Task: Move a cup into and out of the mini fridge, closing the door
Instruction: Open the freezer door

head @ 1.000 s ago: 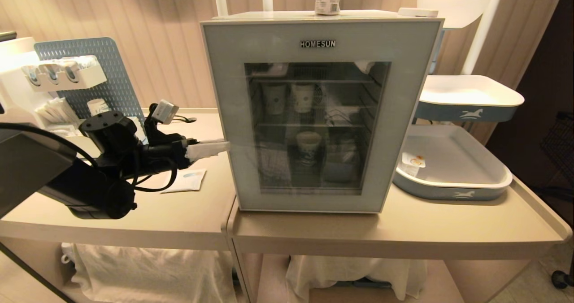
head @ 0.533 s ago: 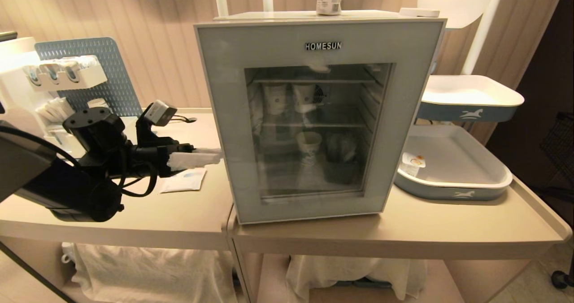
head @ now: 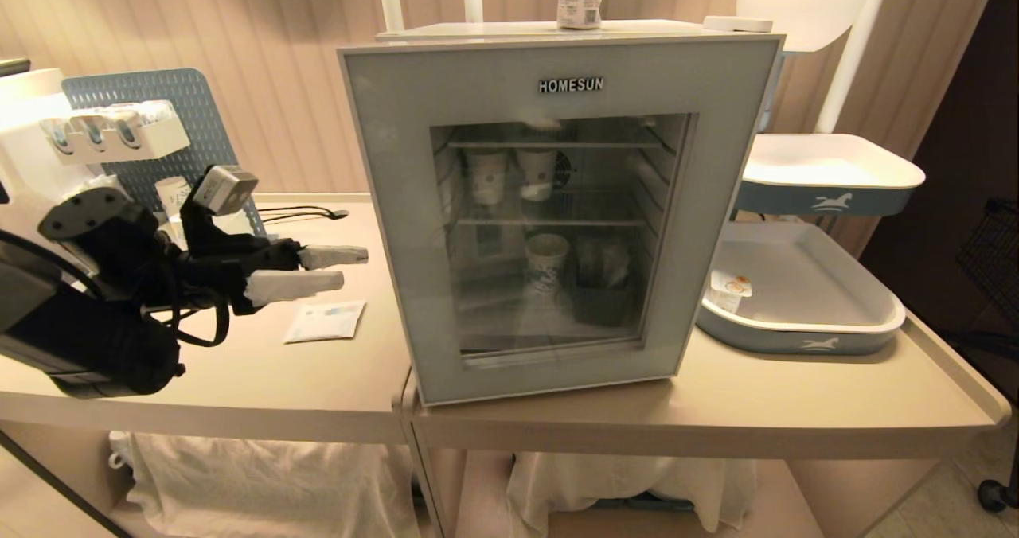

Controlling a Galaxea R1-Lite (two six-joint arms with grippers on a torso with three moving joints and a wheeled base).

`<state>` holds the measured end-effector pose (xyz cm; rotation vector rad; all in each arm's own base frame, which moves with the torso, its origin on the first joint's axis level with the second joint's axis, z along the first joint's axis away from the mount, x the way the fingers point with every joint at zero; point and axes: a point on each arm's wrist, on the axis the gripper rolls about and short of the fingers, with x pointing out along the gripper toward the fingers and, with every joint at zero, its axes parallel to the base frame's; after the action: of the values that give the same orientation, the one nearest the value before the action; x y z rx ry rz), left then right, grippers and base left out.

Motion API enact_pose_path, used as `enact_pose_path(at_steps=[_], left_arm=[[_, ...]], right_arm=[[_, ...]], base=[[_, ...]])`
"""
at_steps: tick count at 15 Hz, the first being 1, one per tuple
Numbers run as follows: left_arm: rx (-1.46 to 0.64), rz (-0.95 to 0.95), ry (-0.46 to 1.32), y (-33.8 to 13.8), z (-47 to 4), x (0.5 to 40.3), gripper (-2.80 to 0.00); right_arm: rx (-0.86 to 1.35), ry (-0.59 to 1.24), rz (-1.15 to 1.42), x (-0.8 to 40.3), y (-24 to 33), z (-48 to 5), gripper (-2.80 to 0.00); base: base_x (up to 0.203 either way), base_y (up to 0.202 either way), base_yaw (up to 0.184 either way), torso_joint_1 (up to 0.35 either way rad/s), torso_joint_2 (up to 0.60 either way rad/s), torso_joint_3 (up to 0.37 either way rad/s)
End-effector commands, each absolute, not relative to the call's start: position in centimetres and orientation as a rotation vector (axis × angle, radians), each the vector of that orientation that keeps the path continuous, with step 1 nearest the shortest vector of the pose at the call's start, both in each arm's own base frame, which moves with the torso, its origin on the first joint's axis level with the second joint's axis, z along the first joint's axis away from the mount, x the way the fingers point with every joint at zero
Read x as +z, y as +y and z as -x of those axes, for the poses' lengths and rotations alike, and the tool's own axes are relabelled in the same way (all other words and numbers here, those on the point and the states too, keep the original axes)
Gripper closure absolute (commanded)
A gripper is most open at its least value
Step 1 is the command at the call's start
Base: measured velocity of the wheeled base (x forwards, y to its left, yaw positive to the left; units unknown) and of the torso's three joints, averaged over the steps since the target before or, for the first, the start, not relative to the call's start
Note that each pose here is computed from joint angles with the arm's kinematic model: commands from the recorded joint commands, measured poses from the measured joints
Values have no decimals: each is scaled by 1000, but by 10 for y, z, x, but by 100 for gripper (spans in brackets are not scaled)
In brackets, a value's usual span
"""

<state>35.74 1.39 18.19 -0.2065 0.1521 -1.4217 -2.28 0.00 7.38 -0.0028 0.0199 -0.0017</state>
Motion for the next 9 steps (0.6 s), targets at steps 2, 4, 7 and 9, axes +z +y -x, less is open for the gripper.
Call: enact_pose_path(at_steps=[2, 4, 7, 9], left_arm=[[-1378, 237, 173, 33, -371, 172, -280], [-1365, 289, 214, 39, -384, 169, 0], [-1406, 341, 268, 21, -392, 162, 0], [-1422, 381, 294, 5, -388, 168, 0]], right_arm=[[-2, 22, 3, 74, 0, 23, 0], [-1, 23, 5, 74, 0, 23, 0], [-1, 23, 3, 74, 0, 23, 0], [-1, 23, 3, 74, 0, 23, 0]], base=[[0, 0, 0, 0, 0, 0], [0, 0, 0, 0, 0, 0], [0, 0, 0, 0, 0, 0], [0, 0, 0, 0, 0, 0]])
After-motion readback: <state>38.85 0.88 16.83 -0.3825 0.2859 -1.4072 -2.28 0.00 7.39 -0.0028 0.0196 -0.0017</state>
